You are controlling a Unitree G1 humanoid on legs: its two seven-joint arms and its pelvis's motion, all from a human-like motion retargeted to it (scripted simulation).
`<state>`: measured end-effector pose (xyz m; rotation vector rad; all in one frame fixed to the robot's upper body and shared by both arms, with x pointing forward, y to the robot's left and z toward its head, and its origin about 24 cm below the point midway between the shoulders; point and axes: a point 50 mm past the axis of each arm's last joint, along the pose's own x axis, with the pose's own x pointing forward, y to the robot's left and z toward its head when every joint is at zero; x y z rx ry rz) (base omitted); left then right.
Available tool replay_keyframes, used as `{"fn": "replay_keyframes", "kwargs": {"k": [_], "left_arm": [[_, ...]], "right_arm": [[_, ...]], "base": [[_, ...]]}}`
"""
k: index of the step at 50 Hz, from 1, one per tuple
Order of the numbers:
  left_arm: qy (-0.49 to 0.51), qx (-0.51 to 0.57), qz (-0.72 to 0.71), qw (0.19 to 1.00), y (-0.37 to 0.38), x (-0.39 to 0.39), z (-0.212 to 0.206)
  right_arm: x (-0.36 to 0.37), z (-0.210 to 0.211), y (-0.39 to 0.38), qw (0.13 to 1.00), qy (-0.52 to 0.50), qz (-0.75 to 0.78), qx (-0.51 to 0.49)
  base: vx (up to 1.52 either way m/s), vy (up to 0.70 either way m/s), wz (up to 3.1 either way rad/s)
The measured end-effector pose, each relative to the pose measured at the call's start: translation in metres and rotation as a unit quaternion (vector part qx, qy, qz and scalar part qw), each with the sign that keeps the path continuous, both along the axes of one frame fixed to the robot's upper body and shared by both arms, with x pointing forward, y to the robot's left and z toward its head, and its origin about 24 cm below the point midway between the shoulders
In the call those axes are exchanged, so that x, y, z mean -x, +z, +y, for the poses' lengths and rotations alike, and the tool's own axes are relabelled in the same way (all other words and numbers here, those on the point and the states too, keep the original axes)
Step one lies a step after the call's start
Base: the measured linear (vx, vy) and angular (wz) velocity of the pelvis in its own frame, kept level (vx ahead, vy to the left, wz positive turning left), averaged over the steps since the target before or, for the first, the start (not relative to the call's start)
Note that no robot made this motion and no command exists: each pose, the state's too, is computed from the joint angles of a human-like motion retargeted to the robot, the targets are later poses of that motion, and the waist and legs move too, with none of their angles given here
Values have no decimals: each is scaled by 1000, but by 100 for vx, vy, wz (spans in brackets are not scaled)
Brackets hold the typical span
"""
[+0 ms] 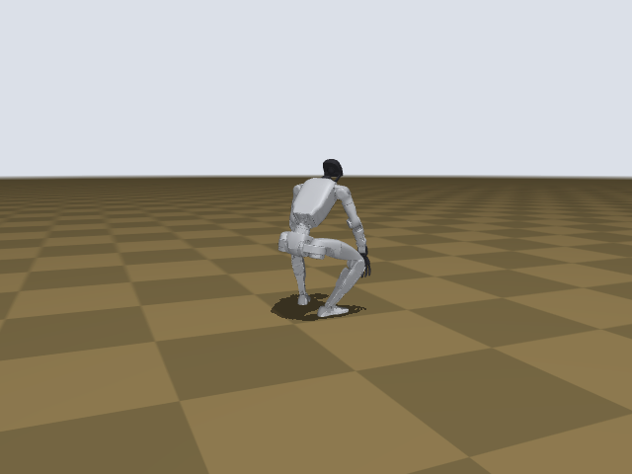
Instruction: Upper body actions
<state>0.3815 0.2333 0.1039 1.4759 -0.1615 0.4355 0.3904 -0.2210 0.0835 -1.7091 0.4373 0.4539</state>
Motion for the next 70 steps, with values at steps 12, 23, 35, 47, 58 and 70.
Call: {"fn": "replay_keyframes", "kwargs": {"k": [12, 23, 35, 47, 58, 70], "left_arm": [[36, 163, 2, 986, 3, 9, 42], [194, 588, 277, 734, -218, 176, 13], [442, 532, 426, 583, -277, 424, -36], [447, 600, 462, 476, -280, 448, -71], [319, 676, 500, 438, -287, 375, -68], [305, 676, 511, 434, -286, 378, -69]], "right_arm": [[13, -65, 17, 993, -84, -83, 28], [187, -65, -188, 870, -403, 117, -257], [405, -3, -256, 731, -519, 396, -196], [344, 8, -258, 766, -445, 394, -246], [271, 40, -247, 788, -356, 348, -363], [317, 33, -257, 785, -363, 415, -281]], "base": [[-9, -2, 15], [26, 7, 22], [62, 15, -34], [25, 11, 29], [3, 1, 11], [0, 1, 5]]}}
